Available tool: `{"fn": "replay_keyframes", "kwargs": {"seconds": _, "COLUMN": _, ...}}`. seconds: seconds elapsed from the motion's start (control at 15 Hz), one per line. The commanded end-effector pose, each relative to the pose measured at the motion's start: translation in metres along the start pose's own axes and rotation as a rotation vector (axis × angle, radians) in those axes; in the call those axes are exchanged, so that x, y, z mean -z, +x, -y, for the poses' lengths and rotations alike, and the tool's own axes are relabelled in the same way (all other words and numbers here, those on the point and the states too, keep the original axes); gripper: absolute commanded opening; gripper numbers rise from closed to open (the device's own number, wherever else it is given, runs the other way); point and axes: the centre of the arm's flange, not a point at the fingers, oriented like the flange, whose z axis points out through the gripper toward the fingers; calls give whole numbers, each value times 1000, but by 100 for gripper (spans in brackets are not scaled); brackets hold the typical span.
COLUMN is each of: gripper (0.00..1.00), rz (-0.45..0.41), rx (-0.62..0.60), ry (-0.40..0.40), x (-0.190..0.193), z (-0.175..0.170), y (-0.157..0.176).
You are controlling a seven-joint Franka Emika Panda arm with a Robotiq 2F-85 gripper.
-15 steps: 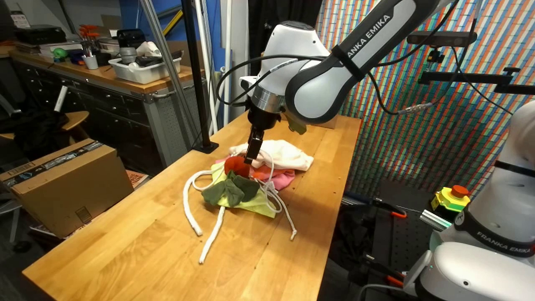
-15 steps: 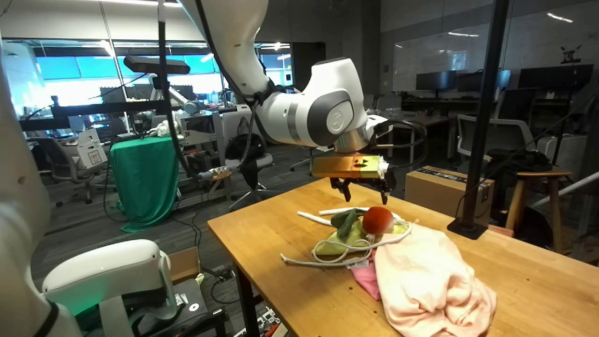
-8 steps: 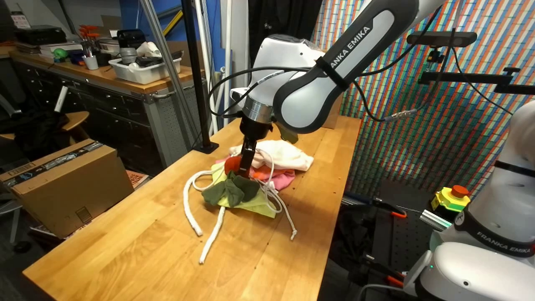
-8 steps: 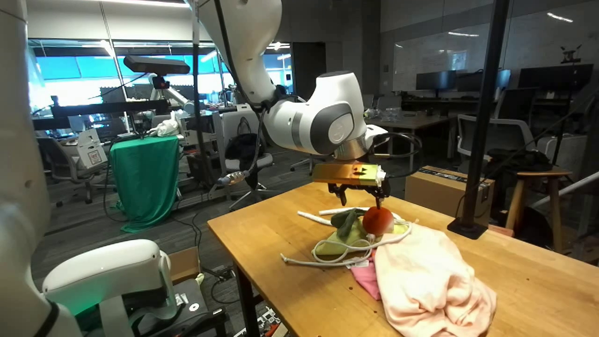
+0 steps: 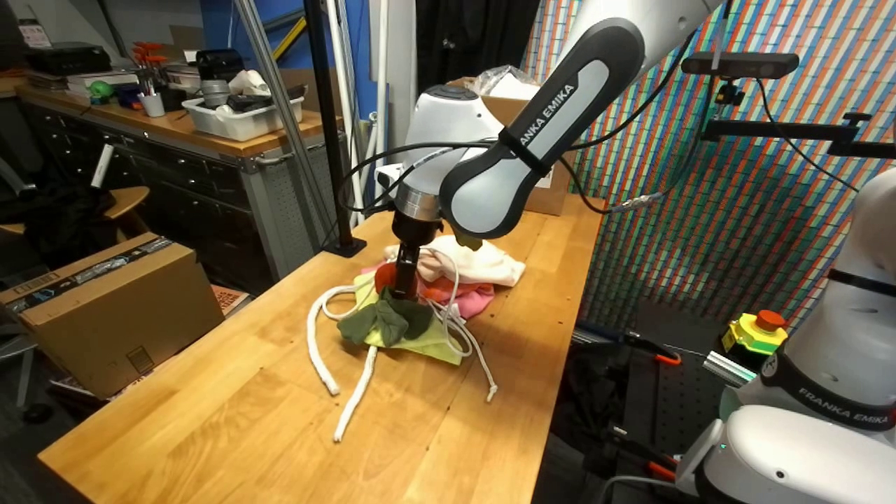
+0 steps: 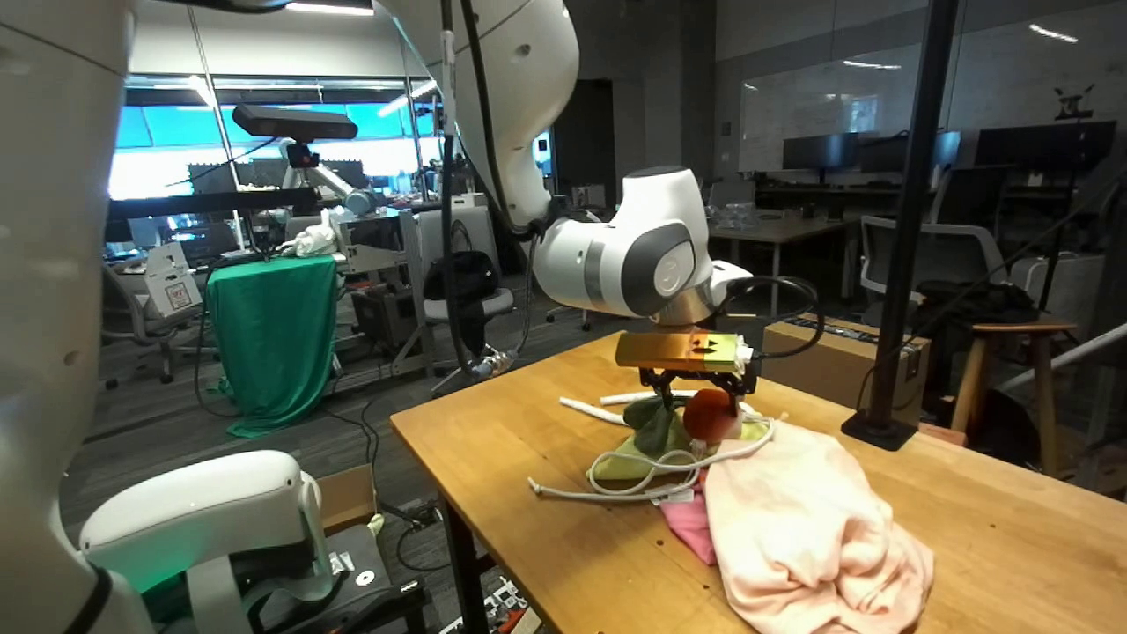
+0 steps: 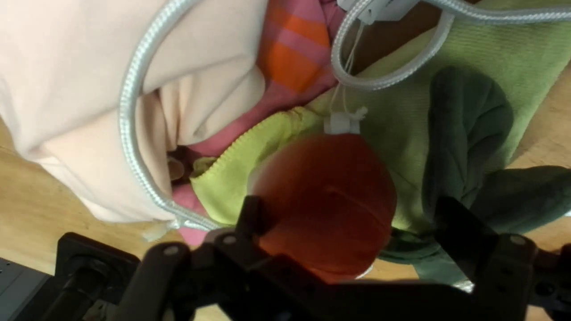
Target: Pick up the clothes from the table and put them around the table.
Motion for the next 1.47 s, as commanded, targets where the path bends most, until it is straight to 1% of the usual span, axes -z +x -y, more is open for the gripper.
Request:
{"fn": "replay_keyframes", "kwargs": {"seconds": 0.0, "gripper": 100, "rz": -1, "rx": -8, "ry": -9, "x": -22, "z": -9, "y": 22}}
{"fn": "replay_keyframes", "kwargs": {"seconds": 0.07, "gripper": 100, "rz": -1, "rx": -11, "ry": -8, "x": -25, "z": -11, "y": 24}}
{"fn": "replay_keyframes", "kwargs": {"seconds": 0.13, "gripper": 78, "rz": 0, "rx": -12, "ry": -4, "x": -27, "z": -13, "y": 24}}
{"fn": "replay_keyframes", "kwargs": {"seconds": 0.27, "gripper": 68, "rz": -4, "rx": -15, "ry": -7, "x": -29, "z": -16, "y": 25}}
{"fn": "replay_keyframes", "kwargs": {"seconds": 0.4, "gripper": 50, "rz": -6, "rx": -22, "ry": -18, "x": -27, "z": -18, "y": 24}}
{"fn": "replay_keyframes", "kwargs": {"seconds": 0.53, "gripper": 36, "rz": -6, "rx": -22, "ry": -37, "x": -21, "z": -19, "y": 21}}
{"fn": "replay_keyframes", "kwargs": {"seconds": 0.87, "gripper": 2, "rz": -12, "rx": -57, "ry": -103, "x": 2, "z": -26, "y": 8}}
{"fn": "replay_keyframes", "kwargs": {"seconds": 0.93, "gripper": 2, "rz": -14, "rx": -69, "ry": -110, "x": 10, "z": -29, "y": 6}}
{"fn": "replay_keyframes", "kwargs": {"seconds": 1.0, "gripper": 5, "rz": -17, "rx": -80, "ry": -120, "x": 17, "z": -31, "y": 4}}
{"fn": "replay_keyframes", "kwargs": {"seconds": 1.13, "gripper": 3, "rz": -23, "rx": -100, "ry": -130, "x": 32, "z": -37, "y": -1}}
{"fn": "replay_keyframes", "kwargs": {"seconds": 1.4, "gripper": 4, "rz": -48, "rx": -117, "ry": -162, "x": 64, "z": -39, "y": -11}}
